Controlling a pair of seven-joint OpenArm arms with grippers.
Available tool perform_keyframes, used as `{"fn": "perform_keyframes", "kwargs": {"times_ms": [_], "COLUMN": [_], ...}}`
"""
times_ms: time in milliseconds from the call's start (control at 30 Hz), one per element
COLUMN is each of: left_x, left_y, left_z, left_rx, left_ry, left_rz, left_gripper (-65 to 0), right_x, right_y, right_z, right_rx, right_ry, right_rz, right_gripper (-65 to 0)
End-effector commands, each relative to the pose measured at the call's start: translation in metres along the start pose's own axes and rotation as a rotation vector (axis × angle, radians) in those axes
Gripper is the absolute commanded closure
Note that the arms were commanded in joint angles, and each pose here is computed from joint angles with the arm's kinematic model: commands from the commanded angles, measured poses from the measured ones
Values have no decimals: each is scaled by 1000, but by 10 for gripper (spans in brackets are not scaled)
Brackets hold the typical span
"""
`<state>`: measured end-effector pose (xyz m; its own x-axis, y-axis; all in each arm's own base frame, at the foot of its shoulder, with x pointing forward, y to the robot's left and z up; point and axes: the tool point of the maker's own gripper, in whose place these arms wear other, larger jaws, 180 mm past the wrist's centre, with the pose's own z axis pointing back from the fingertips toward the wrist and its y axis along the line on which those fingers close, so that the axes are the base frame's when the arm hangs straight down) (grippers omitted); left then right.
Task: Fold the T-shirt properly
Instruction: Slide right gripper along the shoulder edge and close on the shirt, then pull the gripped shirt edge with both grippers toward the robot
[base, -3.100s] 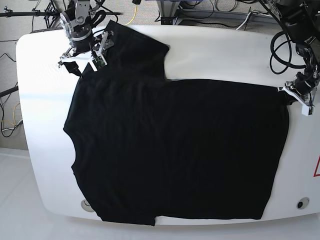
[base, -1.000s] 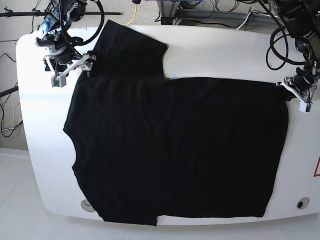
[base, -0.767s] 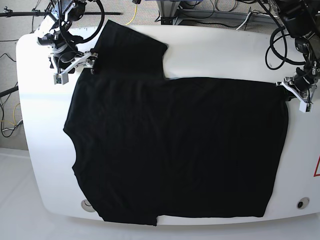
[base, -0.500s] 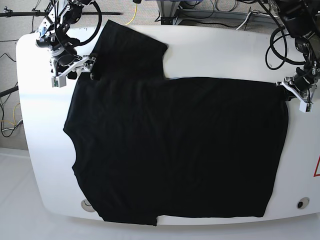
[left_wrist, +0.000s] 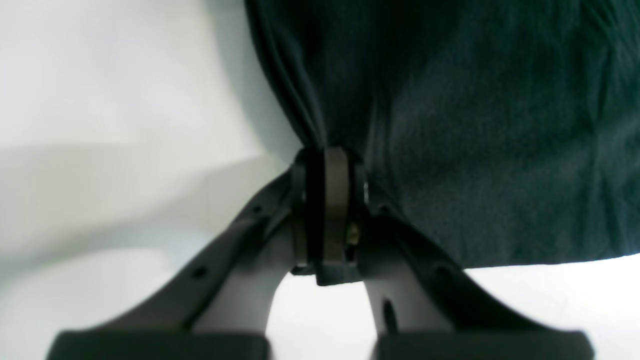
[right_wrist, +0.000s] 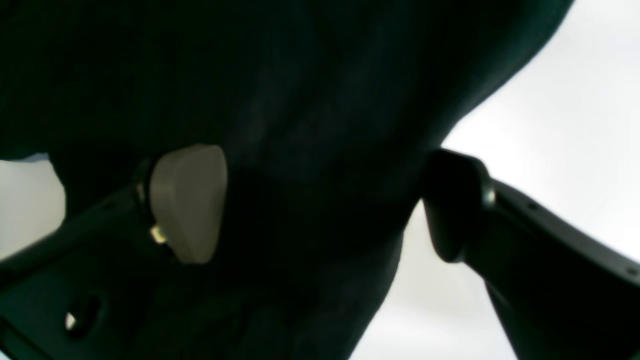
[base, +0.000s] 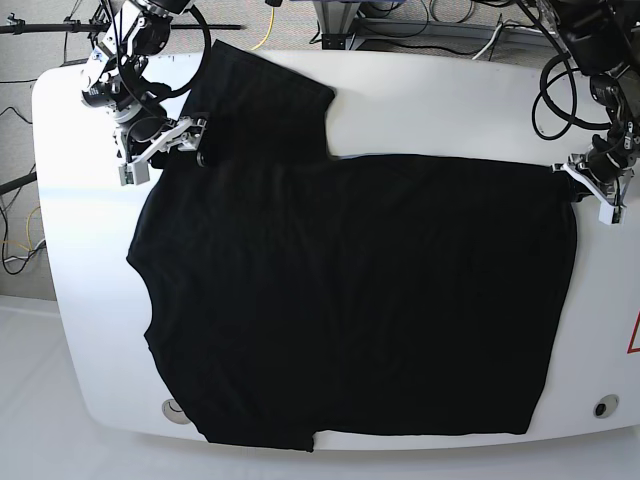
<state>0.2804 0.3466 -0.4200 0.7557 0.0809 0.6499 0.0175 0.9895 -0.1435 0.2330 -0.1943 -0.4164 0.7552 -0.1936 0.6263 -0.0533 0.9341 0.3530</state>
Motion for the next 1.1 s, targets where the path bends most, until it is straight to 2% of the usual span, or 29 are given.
{"fn": "perform_keyframes", "kwargs": {"times_ms": [0, 67, 133, 233, 267, 367, 633, 833, 1067], "left_x": [-8, -8, -8, -8, -8, -8, -4, 13, 33], "left_y": [9, 9, 9, 9, 9, 9, 9, 8, -12], "left_z": [4, 4, 4, 4, 4, 4, 6, 24, 46], "left_rx": [31, 31, 31, 31, 31, 31, 33, 42, 1], "left_ry": [60, 60, 60, 60, 60, 60, 49, -28, -125], "left_rz": [-26, -26, -26, -26, -26, -26, -30, -56, -105], "left_gripper": [-8, -8, -8, -8, -8, -8, -6, -3, -3], "right_x": [-11, -10, -9, -6, -3, -2, 1, 16, 17], "right_y": [-2, -2, -2, -2, -2, -5, -14, -16, -15], "right_z": [0, -1, -1, -2, -2, -3, 4, 23, 40], "right_rx": [-15, -14, -15, -14, -14, -24, -90, -147, -179], "right_ry": [58, 57, 55, 48, 44, 46, 61, -9, -22], "right_rz": [1, 4, 5, 7, 10, 17, 72, 147, 193], "right_gripper": [-567, -519, -440, -266, -183, 0, 0, 0, 0]}}
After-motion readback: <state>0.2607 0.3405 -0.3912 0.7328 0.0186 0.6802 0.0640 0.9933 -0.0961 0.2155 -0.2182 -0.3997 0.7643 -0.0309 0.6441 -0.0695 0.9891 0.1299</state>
